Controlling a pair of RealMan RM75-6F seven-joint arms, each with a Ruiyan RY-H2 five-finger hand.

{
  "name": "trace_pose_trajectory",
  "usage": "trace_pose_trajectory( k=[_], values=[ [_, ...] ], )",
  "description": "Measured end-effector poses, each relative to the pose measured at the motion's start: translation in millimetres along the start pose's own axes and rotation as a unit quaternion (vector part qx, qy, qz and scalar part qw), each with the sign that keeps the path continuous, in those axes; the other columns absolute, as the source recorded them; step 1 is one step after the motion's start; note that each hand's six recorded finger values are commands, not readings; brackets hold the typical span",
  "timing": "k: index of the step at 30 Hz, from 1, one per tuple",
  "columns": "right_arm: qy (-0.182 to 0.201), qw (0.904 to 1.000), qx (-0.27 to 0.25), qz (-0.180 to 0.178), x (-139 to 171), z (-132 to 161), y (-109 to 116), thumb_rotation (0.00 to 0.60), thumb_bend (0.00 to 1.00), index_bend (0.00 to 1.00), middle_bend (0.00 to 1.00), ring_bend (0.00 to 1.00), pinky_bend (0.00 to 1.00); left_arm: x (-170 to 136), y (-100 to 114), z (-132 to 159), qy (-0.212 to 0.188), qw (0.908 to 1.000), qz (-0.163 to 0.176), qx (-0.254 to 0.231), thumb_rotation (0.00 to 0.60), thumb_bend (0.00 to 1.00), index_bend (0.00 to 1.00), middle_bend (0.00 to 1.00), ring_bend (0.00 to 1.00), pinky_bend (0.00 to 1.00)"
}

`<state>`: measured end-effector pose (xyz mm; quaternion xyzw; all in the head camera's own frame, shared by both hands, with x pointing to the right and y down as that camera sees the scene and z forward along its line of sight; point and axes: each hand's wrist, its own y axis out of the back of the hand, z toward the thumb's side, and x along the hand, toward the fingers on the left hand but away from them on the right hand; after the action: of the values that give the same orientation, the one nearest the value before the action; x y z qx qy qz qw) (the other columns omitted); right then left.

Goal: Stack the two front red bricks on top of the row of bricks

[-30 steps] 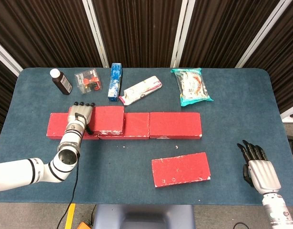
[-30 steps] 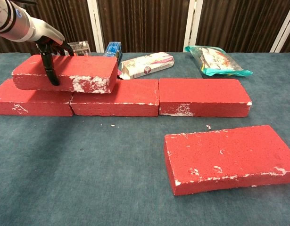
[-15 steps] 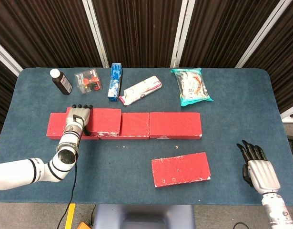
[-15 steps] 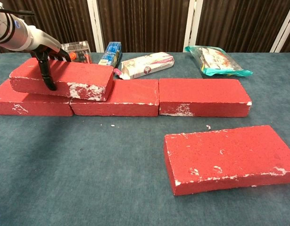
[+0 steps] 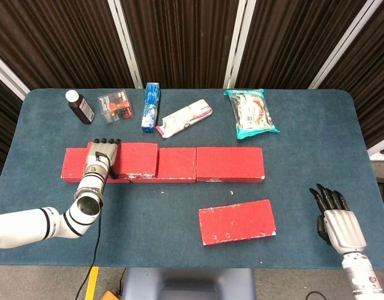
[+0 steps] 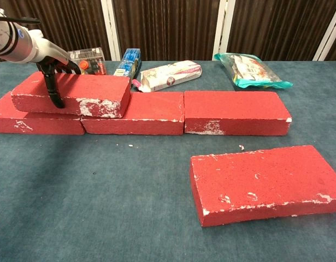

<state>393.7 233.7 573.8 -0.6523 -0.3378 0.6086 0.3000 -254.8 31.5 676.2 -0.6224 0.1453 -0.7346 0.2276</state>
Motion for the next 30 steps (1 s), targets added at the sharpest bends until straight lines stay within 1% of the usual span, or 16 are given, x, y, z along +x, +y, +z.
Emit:
trace_pose_trajectory(
  k=[19,30],
  values=[
    [-0.001,1.0000,-0.003,-0.005,1.0,0.0,1.5,0.600,0.84,0.05,0.00,0.00,0.00,-2.2,-4.5,15.3,-0.005,1.0000,-0.002,0.002,0.600,0.19,0.00,0.04,0.00,0.01],
    [-0.002,1.0000,-0.002,-0.003,0.8,0.0,0.8,0.600,0.84,0.05,0.00,0.00,0.00,-0.6,-3.4,18.8,-0.001,1.0000,0.001,-0.005,0.600,0.19,0.00,0.02,0.00,0.01]
  ],
)
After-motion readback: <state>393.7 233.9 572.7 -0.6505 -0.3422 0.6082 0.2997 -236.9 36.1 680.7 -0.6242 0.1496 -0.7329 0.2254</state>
